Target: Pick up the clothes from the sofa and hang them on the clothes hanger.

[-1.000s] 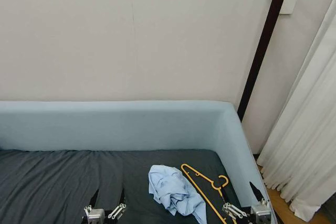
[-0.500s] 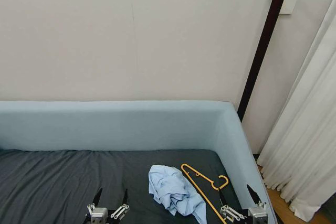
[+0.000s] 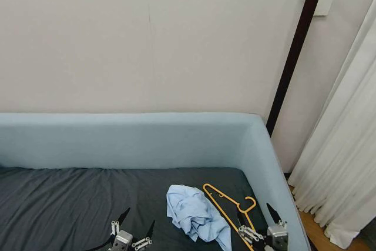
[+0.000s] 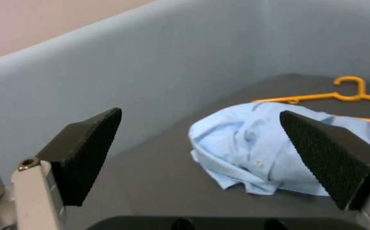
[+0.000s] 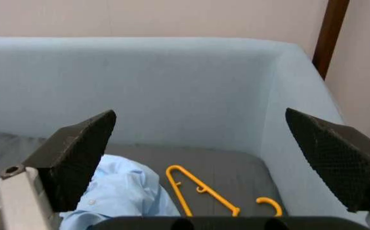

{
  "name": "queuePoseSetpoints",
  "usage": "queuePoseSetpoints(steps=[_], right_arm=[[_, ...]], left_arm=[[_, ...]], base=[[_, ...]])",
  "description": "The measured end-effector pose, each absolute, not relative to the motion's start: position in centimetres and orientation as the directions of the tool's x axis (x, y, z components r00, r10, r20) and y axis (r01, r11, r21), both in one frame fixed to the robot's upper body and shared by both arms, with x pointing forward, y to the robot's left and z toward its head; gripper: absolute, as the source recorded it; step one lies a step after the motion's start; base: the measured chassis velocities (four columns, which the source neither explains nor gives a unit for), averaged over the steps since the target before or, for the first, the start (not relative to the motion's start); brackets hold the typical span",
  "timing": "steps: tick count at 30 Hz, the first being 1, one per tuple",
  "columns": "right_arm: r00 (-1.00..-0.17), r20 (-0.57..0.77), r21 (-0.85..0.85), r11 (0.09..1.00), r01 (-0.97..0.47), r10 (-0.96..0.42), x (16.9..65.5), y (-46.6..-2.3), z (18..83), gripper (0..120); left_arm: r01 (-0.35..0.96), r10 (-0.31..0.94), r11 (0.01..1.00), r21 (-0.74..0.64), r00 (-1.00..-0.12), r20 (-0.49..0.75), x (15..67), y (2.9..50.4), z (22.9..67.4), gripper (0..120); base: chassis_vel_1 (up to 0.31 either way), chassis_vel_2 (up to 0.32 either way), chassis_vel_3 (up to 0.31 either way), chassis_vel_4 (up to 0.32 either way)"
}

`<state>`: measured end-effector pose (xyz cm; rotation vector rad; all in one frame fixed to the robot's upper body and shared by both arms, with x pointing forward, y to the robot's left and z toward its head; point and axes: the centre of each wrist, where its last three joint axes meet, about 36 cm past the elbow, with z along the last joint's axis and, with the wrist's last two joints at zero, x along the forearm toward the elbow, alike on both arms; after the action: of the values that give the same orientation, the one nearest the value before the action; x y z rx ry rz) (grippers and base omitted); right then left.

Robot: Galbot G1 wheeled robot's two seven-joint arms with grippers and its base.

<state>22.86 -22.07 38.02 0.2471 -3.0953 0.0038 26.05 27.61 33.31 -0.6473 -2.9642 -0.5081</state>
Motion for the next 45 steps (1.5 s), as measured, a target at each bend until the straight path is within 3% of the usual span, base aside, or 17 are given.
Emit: queuePoseSetpoints(steps=[12, 25, 32, 38, 45], right_arm=[[-0.993, 0.01, -0.022, 0.993, -0.117, -0.117, 23.2, -23.3, 38.8, 100], [-0.998, -0.018, -0.031, 0.998, -0.059, -0.059, 23.1, -23.9, 39.4, 100], [-0.999, -0.035, -0.028, 0.999, -0.04, -0.041, 22.6, -24.3, 39.4, 100], [-0.999, -0.045, -0.023, 0.999, -0.03, -0.031, 22.5, -24.6, 39.6, 100], [-0.999, -0.045, -0.025, 0.999, -0.029, -0.03, 22.3, -24.7, 39.7, 100]], left_arm=[[0.558, 0.522, 0.77, 0.309, -0.83, 0.199, 31.1, 27.2, 33.3, 98], [0.689, 0.628, 0.604, 0.4, -0.721, 0.294, 41.0, 23.1, 33.1, 97], [0.789, 0.703, 0.429, 0.44, -0.598, 0.385, 43.0, 20.6, 31.8, 97], [0.792, 0.7, 0.37, 0.486, -0.581, 0.414, 44.9, 18.8, 31.0, 97], [0.791, 0.692, 0.367, 0.49, -0.584, 0.424, 46.5, 17.4, 29.5, 95]], base=[[0.0, 0.0, 0.0, 0.0], [0.0, 0.0, 0.0, 0.0], [0.0, 0.0, 0.0, 0.0], [0.0, 0.0, 0.0, 0.0], [0.0, 0.0, 0.0, 0.0]])
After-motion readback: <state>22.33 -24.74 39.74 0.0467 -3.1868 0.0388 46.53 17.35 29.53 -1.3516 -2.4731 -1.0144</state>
